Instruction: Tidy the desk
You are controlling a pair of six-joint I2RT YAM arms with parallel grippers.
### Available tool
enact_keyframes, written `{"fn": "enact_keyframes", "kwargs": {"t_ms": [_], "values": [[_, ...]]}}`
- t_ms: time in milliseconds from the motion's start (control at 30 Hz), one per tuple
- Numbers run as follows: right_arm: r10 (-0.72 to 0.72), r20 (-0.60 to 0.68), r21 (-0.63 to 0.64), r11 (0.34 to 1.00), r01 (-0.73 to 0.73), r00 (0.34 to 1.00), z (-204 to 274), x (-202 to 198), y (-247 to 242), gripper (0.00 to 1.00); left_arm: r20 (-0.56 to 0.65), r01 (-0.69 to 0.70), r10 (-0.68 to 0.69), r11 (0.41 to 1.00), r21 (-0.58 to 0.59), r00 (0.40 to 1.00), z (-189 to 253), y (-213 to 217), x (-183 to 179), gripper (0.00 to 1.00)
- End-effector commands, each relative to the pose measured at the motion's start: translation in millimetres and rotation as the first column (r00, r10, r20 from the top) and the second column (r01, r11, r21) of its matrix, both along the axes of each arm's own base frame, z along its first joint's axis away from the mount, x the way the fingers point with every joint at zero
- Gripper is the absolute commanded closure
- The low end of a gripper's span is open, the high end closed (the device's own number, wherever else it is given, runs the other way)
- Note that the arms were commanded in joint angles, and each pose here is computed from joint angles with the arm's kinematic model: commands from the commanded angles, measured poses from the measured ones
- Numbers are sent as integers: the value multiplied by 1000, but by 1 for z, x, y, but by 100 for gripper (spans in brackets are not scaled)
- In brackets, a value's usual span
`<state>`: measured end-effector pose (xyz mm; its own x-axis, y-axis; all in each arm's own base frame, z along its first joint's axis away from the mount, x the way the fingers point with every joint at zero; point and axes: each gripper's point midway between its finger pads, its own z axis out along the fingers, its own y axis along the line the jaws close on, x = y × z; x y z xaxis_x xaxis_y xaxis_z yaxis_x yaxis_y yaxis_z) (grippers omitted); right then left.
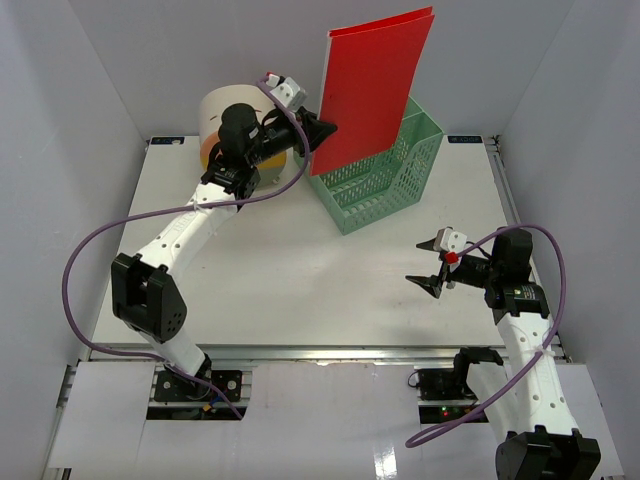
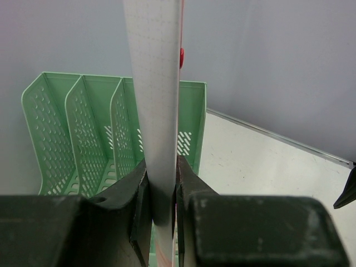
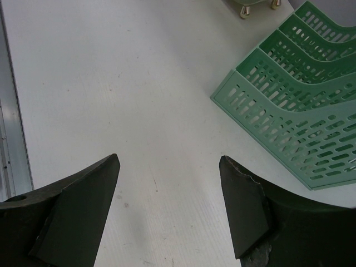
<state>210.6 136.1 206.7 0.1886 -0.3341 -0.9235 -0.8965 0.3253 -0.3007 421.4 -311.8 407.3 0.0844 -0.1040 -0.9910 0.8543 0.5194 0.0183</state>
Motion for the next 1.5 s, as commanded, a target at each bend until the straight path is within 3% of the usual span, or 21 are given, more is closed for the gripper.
{"fn": "enact_keyframes", "kwargs": {"t_ms": [0,300,667,1300,1467], "values": [[14,24,9,1000,-14,1000,3,1,1,22,127,12,-6,999,-48,992,55,8,-15,100],[13,21,9,1000,-13,1000,2,1,1,21,85,45,-40,997,-66,996,40,0,-10,100],[8,25,7,1000,-8,1000,3,1,0,21,29,84,-82,993,-79,996,0,-23,24,100],[6,29,3,1000,-6,1000,2,2,-1,21,64,197,-190,970,-140,980,-86,-51,47,100],[8,24,4,1000,-9,1000,1,2,0,21,68,205,-197,967,-148,978,-108,-52,48,95]]}}
